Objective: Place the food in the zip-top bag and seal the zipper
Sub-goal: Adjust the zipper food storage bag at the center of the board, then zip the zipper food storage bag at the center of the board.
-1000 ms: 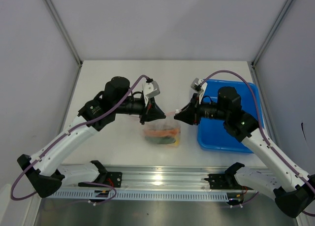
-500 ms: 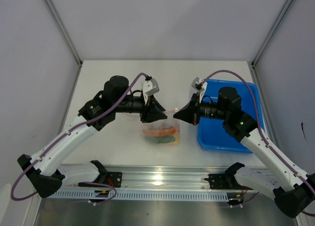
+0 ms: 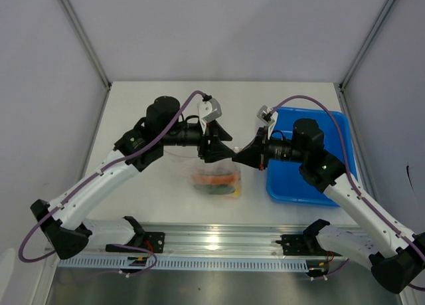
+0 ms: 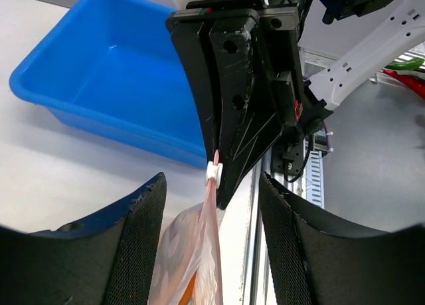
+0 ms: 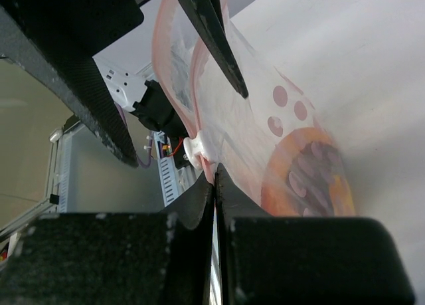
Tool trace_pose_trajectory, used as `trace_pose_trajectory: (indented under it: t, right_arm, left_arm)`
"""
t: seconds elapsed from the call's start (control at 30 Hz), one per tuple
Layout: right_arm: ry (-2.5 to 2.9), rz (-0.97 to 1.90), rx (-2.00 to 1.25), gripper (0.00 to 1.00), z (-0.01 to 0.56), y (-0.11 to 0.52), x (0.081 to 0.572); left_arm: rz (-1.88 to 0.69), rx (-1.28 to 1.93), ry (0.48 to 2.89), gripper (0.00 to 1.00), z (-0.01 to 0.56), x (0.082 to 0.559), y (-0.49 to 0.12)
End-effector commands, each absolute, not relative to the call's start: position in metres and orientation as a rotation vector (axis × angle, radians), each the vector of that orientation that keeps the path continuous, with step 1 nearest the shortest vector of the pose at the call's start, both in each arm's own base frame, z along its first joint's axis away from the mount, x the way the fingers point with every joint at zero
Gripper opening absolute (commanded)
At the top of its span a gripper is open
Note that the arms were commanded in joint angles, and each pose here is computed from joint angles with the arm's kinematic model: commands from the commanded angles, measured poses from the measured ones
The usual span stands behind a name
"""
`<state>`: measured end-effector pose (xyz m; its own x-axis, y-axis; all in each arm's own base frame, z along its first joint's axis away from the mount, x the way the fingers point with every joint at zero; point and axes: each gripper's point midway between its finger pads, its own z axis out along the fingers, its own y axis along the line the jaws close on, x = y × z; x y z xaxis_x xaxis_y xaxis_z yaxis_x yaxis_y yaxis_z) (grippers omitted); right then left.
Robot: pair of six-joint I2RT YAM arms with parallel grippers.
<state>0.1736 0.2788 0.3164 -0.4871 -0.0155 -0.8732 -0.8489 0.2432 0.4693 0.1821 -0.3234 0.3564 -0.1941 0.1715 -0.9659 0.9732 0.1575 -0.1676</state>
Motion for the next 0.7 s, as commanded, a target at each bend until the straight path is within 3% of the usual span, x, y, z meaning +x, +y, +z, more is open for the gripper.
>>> trace_pose_trajectory:
  t: [0.0,0.27,0.67]
  right_arm:
    - [1.658,1.354,-0.814,0.0,0.332,0.282,0.172]
    - [1.653,1.364,-0.823,0.0,0.332,0.283,0.17]
    - [1.658,1.361,-0.837,0.0,0.33,0.281,0.168]
  left_arm:
    - [-1.169,1.163,1.446,0.61,0.383,0.177,-0.332]
    - [-1.184,1.192,1.467,0.6,0.376,0.178,-0.339]
    - [-1.176,1.261,1.475,0.33,0.364,0.179,-0.343]
